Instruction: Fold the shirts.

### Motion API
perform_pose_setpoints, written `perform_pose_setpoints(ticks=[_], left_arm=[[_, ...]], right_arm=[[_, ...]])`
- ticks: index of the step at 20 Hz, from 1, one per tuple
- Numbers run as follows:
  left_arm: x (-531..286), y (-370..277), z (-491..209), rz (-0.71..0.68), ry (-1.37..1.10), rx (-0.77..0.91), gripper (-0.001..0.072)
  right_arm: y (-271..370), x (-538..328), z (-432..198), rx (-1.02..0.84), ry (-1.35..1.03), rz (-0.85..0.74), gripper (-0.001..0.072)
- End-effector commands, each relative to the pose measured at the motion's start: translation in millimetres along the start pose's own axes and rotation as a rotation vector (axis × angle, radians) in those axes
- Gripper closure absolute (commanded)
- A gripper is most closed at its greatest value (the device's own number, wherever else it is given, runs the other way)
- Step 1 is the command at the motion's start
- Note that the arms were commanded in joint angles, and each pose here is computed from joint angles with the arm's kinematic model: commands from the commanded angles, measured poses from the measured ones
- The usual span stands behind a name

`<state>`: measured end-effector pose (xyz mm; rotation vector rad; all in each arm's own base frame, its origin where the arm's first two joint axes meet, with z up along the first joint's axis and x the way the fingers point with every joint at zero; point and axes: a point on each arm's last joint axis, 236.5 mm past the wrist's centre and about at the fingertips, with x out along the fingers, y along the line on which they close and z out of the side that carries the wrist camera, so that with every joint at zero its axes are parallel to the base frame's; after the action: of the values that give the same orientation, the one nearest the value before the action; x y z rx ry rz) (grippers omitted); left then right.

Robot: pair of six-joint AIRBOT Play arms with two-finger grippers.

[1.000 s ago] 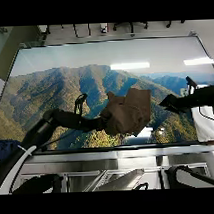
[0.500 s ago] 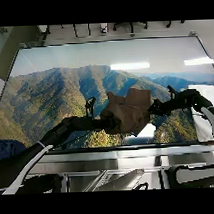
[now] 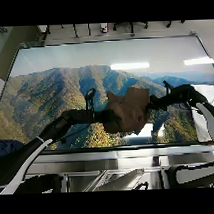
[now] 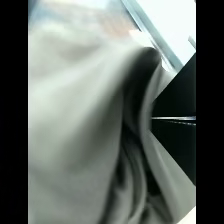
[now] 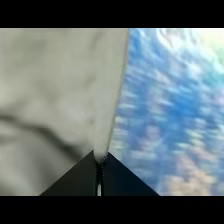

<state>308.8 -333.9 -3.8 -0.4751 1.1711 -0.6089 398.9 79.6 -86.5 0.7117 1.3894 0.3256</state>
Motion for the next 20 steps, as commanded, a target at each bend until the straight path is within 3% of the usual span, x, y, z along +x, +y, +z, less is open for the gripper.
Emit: perform_pose_setpoints(ticks=[1, 4, 6, 8, 10, 13, 19, 20], left_arm=[[-73.7, -45.0, 60.5, -0.097, -0.208, 0.068, 0.0699], [-208.1, -121.8, 116.8, -0.246, -0.502, 0.18, 0.0698], [-304.2, -167.7, 126.1, -0.323, -0.685, 0.288, 0.0699], [-369.6, -189.7, 119.5, -0.319, -0.803, 0.388, 0.0699], [-388.8, -188.0, 107.2, -0.295, -0.808, 0.399, 0.0699], [-322.1, -149.4, 91.7, -0.245, -0.62, 0.302, 0.0698], [-97.8, -96.3, 26.8, -0.177, -0.257, 0.187, 0.0693], [-65.9, -92.3, 13.2, -0.16, -0.224, 0.19, 0.0456]], right_arm=[[85.5, -70.2, 27.8, -0.152, -0.109, 0.121, 0.069], [219.1, -219.5, 36.7, -0.46, -0.459, 0.218, 0.069], [297.0, -334.2, 1.3, -0.687, -0.767, 0.213, 0.0689], [343.1, -428.3, -53.4, -0.858, -1.062, 0.153, 0.0689], [345.9, -454.6, -86.4, -0.909, -1.144, 0.081, 0.069], [323.2, -417.8, -86.2, -0.862, -0.978, 0.054, 0.069], [333.0, -320.8, -82.5, -0.836, -0.667, 0.256, 0.069], [337.4, -304.3, -84.3, -0.842, -0.628, 0.272, 0.069]])
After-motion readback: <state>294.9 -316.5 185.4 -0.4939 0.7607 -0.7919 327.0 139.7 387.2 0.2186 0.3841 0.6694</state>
